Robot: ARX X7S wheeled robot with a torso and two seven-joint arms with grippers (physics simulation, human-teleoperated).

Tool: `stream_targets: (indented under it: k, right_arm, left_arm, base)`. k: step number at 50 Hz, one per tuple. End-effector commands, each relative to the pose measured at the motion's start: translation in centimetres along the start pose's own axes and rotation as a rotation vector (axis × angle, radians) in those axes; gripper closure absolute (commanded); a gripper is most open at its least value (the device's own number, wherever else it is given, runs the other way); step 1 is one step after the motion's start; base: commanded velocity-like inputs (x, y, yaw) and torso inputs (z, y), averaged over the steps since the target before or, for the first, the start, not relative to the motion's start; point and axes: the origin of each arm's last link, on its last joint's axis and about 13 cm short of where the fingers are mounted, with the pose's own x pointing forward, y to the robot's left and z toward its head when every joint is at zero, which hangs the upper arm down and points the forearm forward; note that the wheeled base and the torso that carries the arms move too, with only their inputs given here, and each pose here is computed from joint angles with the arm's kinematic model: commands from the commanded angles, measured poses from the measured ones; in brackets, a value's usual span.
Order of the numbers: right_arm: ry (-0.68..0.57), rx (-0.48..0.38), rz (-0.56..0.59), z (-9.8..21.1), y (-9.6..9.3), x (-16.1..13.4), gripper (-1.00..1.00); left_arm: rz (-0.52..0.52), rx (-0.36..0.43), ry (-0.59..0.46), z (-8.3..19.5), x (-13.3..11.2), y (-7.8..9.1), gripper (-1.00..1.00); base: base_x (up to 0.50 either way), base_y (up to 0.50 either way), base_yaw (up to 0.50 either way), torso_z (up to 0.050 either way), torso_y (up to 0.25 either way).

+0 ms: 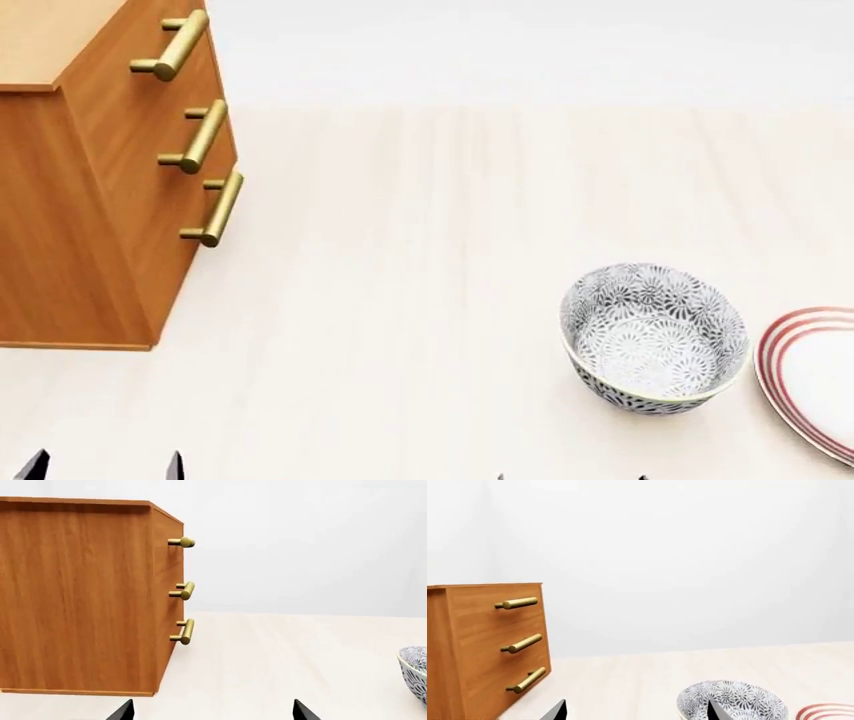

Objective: Put the bowl on top of the cabinet.

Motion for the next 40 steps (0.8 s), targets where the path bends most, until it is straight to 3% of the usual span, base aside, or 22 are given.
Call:
stream_targets:
  k: [1,17,40]
  right_arm:
    - [0.016,0.000,-0.014,0.14,0.06,0.01,-1.00]
    - [-0.020,0.005,-0.013,0.94,0.10,-0.66,-1.00]
    - [-0.026,0.006,-0.008,0.97,0.10,-0.83,-1.00]
  left_arm:
    - [0.089,-0.040,-0.022,2.02,-1.08,0.32,-1.00]
    - [0.099,-0.027,-0.066,2.73,-1.93,0.15,-1.00]
    - [0.101,-0.033,-0.067,2.69,-1.99,0.26,-1.00]
  base:
    - [0.00,0.00,0.00,0.000,0.000]
    - [0.01,0.00,0.00,0.000,0.000]
    - [0.39,0.00,0.00,0.000,0.000]
